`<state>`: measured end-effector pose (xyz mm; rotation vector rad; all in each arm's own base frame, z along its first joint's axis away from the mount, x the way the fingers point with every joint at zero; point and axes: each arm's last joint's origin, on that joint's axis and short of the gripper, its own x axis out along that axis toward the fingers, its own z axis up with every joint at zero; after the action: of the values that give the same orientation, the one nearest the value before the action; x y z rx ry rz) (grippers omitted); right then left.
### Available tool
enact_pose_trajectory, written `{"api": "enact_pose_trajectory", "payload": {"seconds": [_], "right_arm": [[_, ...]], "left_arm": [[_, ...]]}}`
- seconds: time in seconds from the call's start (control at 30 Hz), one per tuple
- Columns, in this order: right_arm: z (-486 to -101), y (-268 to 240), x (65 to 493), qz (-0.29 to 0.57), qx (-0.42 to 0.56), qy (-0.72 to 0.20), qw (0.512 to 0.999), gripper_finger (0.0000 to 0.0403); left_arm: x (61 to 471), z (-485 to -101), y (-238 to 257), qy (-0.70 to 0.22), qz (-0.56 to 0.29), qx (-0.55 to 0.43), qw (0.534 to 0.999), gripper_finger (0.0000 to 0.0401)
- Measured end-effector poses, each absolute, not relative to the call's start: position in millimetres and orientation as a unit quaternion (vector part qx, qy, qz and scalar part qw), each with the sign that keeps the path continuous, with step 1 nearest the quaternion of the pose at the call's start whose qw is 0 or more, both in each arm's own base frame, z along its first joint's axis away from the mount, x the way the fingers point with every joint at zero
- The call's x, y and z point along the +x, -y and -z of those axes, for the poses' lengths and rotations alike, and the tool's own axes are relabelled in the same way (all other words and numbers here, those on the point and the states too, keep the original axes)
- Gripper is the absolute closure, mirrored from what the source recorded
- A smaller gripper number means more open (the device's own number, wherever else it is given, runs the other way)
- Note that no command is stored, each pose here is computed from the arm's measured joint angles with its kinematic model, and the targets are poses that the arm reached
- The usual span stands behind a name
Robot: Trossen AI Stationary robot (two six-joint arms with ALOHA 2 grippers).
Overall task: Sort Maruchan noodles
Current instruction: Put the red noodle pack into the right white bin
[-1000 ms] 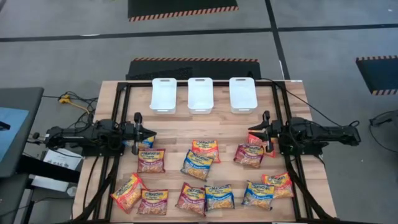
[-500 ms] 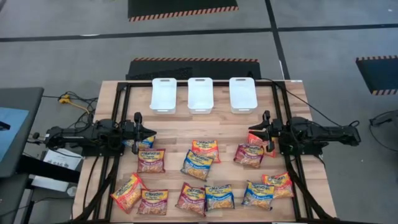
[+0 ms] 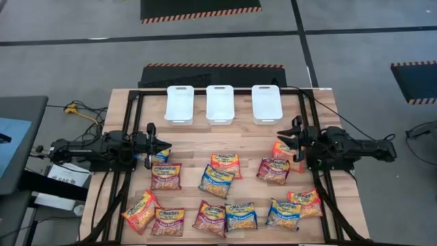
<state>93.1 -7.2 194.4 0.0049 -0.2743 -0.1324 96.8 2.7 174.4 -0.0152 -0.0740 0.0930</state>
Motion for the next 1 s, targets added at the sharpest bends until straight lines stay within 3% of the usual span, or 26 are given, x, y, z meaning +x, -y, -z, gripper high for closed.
{"api": "enact_pose_trajectory", "payload": {"seconds": [0.27,0.6,0.77,1.0], "right_arm": [[-231.2,9.8,80.9,0.096,-0.054,0.177,0.978,0.0288],[-278.3,7.5,59.1,0.110,-0.106,0.256,0.955,0.0192],[-313.5,6.3,46.8,0.119,-0.133,0.291,0.940,0.0163],[-355.8,8.5,57.9,0.137,-0.172,0.195,0.956,0.0159]], "left_arm": [[95.3,-181.5,-3.0,0.051,-0.051,-0.018,0.997,0.0401],[95.1,-182.3,-3.4,0.052,-0.058,-0.018,0.997,0.0401],[95.0,-182.6,-3.5,0.053,-0.060,-0.015,0.997,0.0401],[95.0,-182.8,-3.5,0.053,-0.060,-0.015,0.997,0.0401]]}}
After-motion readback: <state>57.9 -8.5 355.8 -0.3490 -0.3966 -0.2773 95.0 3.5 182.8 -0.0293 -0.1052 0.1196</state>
